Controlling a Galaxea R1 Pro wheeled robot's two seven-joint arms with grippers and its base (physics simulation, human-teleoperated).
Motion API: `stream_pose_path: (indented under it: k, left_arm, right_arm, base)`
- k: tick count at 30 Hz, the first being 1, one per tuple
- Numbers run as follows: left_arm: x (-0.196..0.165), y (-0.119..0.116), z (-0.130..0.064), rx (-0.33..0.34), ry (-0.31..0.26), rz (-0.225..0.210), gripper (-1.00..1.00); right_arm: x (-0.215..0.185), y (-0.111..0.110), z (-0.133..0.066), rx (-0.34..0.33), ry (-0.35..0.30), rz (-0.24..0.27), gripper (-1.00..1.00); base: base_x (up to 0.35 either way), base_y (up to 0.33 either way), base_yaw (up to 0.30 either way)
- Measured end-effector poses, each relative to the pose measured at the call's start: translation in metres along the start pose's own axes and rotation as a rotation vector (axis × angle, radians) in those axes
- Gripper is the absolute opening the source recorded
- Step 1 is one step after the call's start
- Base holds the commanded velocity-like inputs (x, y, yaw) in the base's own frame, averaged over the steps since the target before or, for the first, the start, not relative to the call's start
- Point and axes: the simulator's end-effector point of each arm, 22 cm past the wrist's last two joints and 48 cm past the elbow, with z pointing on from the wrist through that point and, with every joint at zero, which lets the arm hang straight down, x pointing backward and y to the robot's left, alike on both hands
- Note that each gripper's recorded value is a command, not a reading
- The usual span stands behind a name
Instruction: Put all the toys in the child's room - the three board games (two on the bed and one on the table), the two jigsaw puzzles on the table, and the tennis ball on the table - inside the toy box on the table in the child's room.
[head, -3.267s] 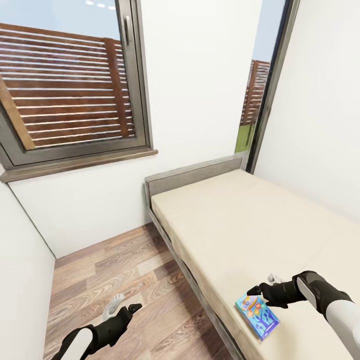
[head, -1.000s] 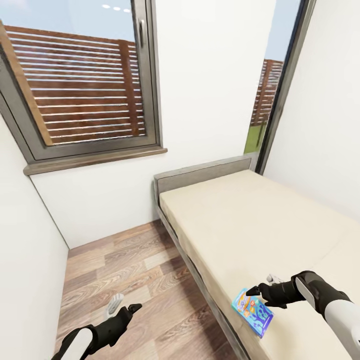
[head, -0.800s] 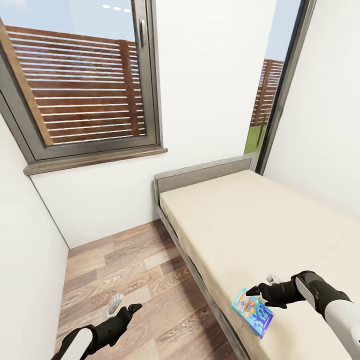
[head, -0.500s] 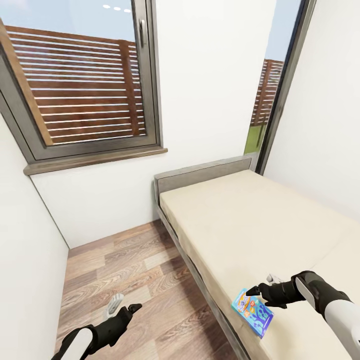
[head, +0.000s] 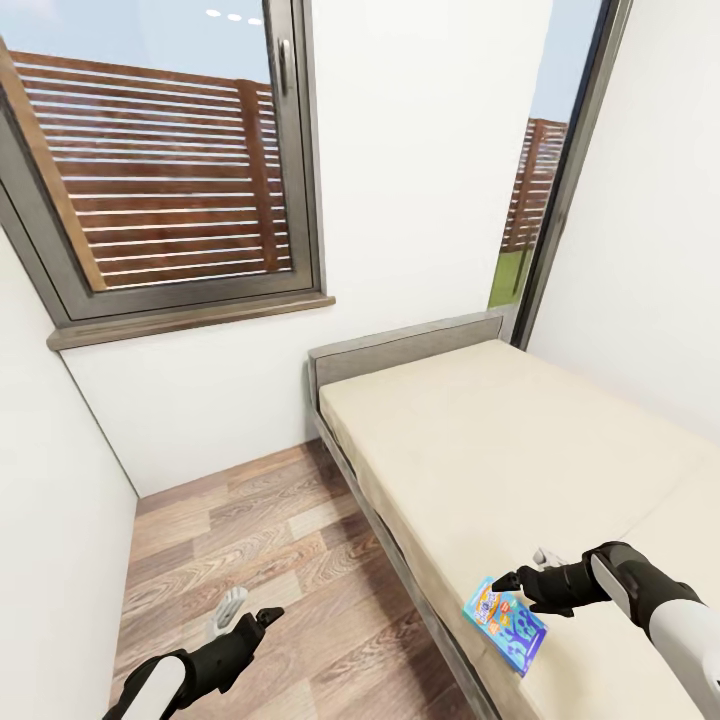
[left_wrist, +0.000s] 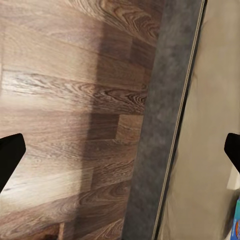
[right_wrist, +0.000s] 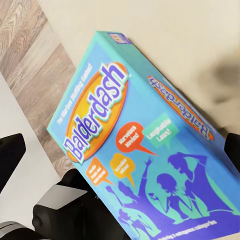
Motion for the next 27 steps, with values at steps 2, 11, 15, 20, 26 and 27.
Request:
stream_pose_path:
  k: [2,11,15,20,26,27]
  left_arm:
    - [0.0000,0.0000,0.0000,0.000,0.000,0.000,1.00]
    - [0.0001,0.0000,0.0000,0.000,0.000,0.000,1.00]
    - [0.0003,-0.0001,0.0001,0.000,0.001,0.001,1.00]
    - [0.0004,-0.0001,0.0001,0.000,0.001,0.001,1.00]
    - [0.0004,-0.0001,0.0001,0.000,0.001,0.001,1.00]
    - [0.0004,-0.0001,0.0001,0.000,0.001,0.001,1.00]
  right_arm:
    - [0.0000,0.0000,0.0000,0.000,0.000,0.000,1.00]
    - [-0.0003,0.0001,-0.0001,0.000,-0.001,-0.001,1.00]
    - [-0.0004,0.0003,-0.0001,-0.001,-0.001,-0.001,1.00]
    - [-0.0006,0.0003,-0.0004,-0.001,-0.002,0.000,1.00]
    - [-0.0007,0.0003,-0.0003,-0.001,-0.002,0.000,1.00]
    - [-0.0008,0.0003,-0.0005,-0.001,-0.002,0.000,1.00]
  base:
    - [0.000,0.000,0.000]
    - [0.000,0.000,0.060]
    - [0.000,0.000,0.073]
    - [0.000,0.000,0.035]
    - [0.000,0.000,0.014]
    - [0.000,0.000,0.008]
